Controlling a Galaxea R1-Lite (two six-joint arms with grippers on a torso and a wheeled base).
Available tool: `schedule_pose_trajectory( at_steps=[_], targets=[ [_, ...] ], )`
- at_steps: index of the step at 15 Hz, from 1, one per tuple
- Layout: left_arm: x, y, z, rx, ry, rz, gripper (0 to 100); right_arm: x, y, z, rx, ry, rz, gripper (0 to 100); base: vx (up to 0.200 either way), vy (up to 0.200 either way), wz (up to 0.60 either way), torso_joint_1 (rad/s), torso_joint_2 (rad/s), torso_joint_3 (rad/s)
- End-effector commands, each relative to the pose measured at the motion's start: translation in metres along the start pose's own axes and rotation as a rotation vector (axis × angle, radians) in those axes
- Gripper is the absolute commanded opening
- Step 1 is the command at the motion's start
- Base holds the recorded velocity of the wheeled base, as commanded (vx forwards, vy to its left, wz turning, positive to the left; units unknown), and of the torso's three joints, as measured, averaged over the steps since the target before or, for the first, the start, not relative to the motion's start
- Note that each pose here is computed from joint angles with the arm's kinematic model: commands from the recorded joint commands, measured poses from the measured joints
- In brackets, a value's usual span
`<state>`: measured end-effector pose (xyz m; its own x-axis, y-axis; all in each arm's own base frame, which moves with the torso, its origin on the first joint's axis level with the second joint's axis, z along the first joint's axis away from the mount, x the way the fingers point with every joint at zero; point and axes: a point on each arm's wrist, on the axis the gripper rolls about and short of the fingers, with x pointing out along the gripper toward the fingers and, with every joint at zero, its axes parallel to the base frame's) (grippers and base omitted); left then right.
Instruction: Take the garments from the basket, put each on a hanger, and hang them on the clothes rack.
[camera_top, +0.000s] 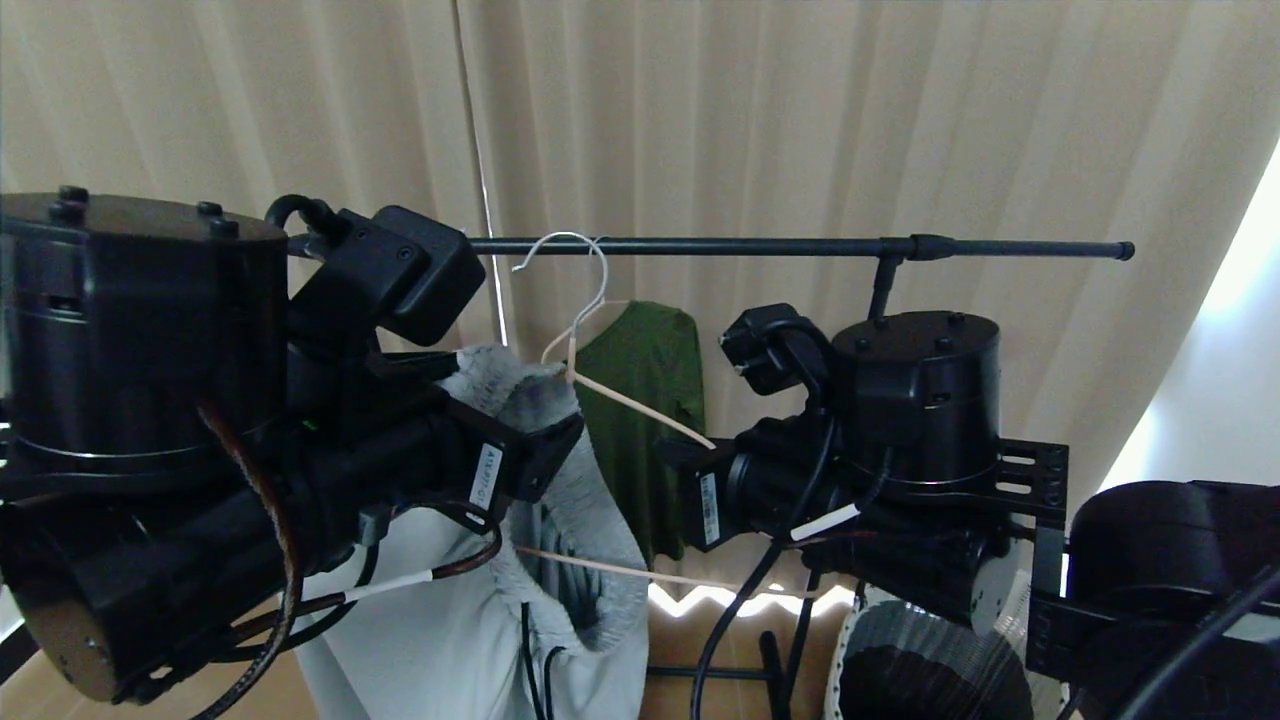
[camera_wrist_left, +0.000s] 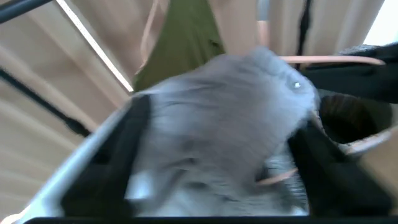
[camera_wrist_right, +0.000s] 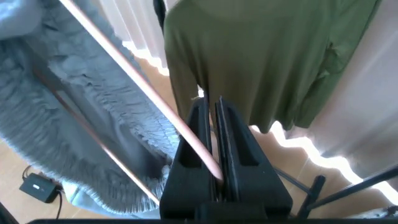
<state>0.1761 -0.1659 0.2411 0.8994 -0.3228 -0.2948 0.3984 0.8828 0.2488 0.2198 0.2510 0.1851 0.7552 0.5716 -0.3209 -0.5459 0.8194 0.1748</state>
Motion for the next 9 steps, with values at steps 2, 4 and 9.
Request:
schedule_pose_trajectory(
  at_steps=[2, 4, 9],
  targets=[
    [-0.006, 0.003, 0.002, -0.011, -0.021, 0.005, 100, -0.004, -0.006, 0.005, 0.009, -0.015, -0.016, 0, 0.000, 0.000, 0.00, 0.000, 0.00, 0.000],
    [-0.010, 0.004, 0.001, -0.012, -0.027, -0.011, 100, -0.006, -0.012, 0.009, 0.016, -0.028, -0.029, 0, 0.000, 0.000, 0.00, 0.000, 0.00, 0.000],
    [-0.020, 0.006, -0.004, -0.001, -0.072, -0.076, 100, -0.017, -0.032, 0.023, 0.012, -0.065, -0.085, 0, 0.000, 0.000, 0.00, 0.000, 0.00, 0.000]
  ],
)
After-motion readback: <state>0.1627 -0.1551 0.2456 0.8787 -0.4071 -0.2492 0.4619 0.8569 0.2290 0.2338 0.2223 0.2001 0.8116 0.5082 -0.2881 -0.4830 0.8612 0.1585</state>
